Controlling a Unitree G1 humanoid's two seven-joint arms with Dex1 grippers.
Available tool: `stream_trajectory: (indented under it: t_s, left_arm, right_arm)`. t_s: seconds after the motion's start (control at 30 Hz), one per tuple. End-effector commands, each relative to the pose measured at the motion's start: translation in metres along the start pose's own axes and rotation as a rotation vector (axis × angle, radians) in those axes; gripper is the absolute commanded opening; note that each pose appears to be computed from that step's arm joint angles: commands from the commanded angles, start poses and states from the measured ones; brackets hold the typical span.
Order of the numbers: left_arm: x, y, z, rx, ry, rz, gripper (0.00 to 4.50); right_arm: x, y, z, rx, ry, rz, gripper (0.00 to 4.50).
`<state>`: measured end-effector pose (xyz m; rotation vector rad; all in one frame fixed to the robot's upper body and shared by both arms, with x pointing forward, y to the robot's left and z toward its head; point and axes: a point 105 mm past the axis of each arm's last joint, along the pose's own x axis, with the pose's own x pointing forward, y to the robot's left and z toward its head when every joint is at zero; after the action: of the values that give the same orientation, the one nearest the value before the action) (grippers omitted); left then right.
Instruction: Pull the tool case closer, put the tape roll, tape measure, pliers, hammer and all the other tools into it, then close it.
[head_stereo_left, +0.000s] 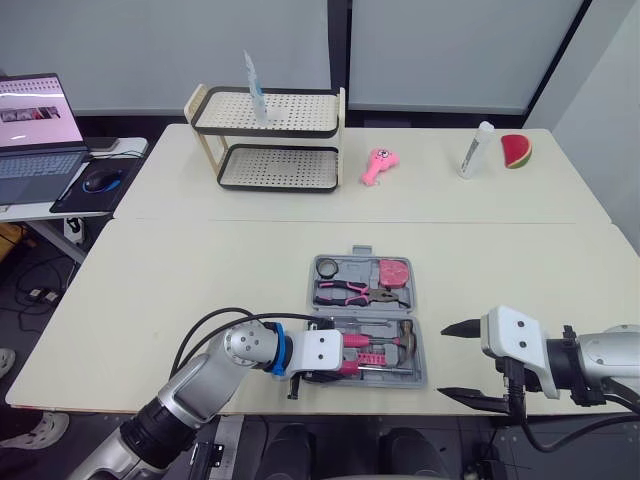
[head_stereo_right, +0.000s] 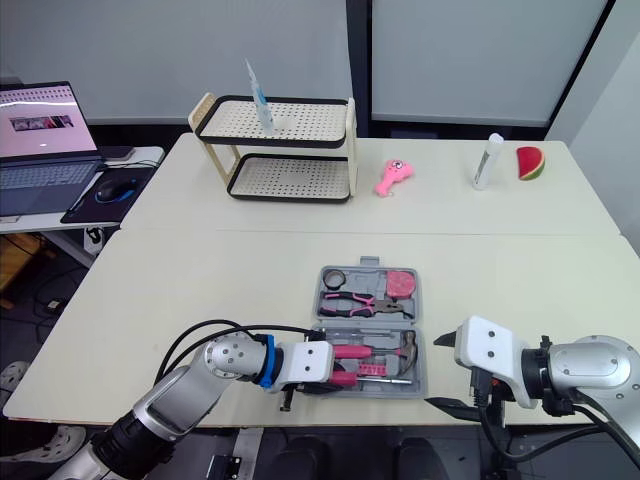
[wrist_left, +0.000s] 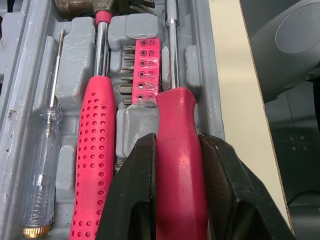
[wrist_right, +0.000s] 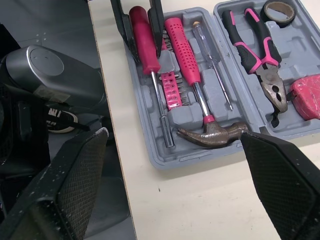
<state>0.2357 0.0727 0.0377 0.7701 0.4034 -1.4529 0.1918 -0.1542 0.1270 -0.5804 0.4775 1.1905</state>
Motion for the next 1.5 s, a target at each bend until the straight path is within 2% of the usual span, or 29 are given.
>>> stream_trajectory:
  t_s: [0.03, 0.07, 0.37, 0.6, 0.63, 0.7, 0.83, 1.07, 1.23, 1.5]
  left_arm:
    - [0.002, -0.004, 0.006, -0.031, -0.032, -0.020, 1.61]
    - [0.002, -0.003, 0.009, -0.031, -0.040, -0.017, 1.74]
    - [-0.022, 0.004, 0.027, -0.034, -0.116, 0.002, 4.43]
    - [-0.038, 0.010, 0.031, -0.052, -0.182, -0.024, 4.43]
    - [-0.039, 0.011, 0.029, -0.055, -0.179, -0.032, 4.04]
    - [-0.038, 0.012, 0.026, -0.057, -0.167, -0.055, 3.58]
    - [-0.031, 0.011, 0.019, -0.042, -0.142, -0.090, 2.37]
    - [-0.013, 0.007, 0.015, -0.015, -0.108, -0.120, 0.11]
    - [0.001, 0.006, 0.013, 0.001, -0.083, -0.114, 0.01]
    - [0.014, 0.001, -0.007, 0.047, 0.006, -0.124, 0.01]
  right_arm:
    - [-0.001, 0.001, 0.005, -0.035, -0.005, -0.005, 4.50]
    - [-0.001, 0.001, 0.005, -0.033, -0.005, -0.005, 4.50]
    - [-0.001, 0.001, 0.005, -0.024, -0.010, -0.014, 4.50]
    - [0.000, 0.001, 0.006, -0.016, -0.021, -0.023, 4.50]
    - [0.000, 0.001, 0.006, -0.013, -0.023, -0.024, 4.50]
    - [0.000, 0.001, 0.006, -0.011, -0.025, -0.025, 4.50]
    - [0.000, 0.001, 0.006, -0.008, -0.025, -0.026, 4.50]
    - [0.001, 0.000, 0.005, -0.002, -0.025, -0.032, 4.50]
    - [0.001, 0.000, 0.005, -0.001, -0.027, -0.033, 4.50]
    - [0.002, 0.001, 0.007, -0.001, -0.029, -0.033, 4.50]
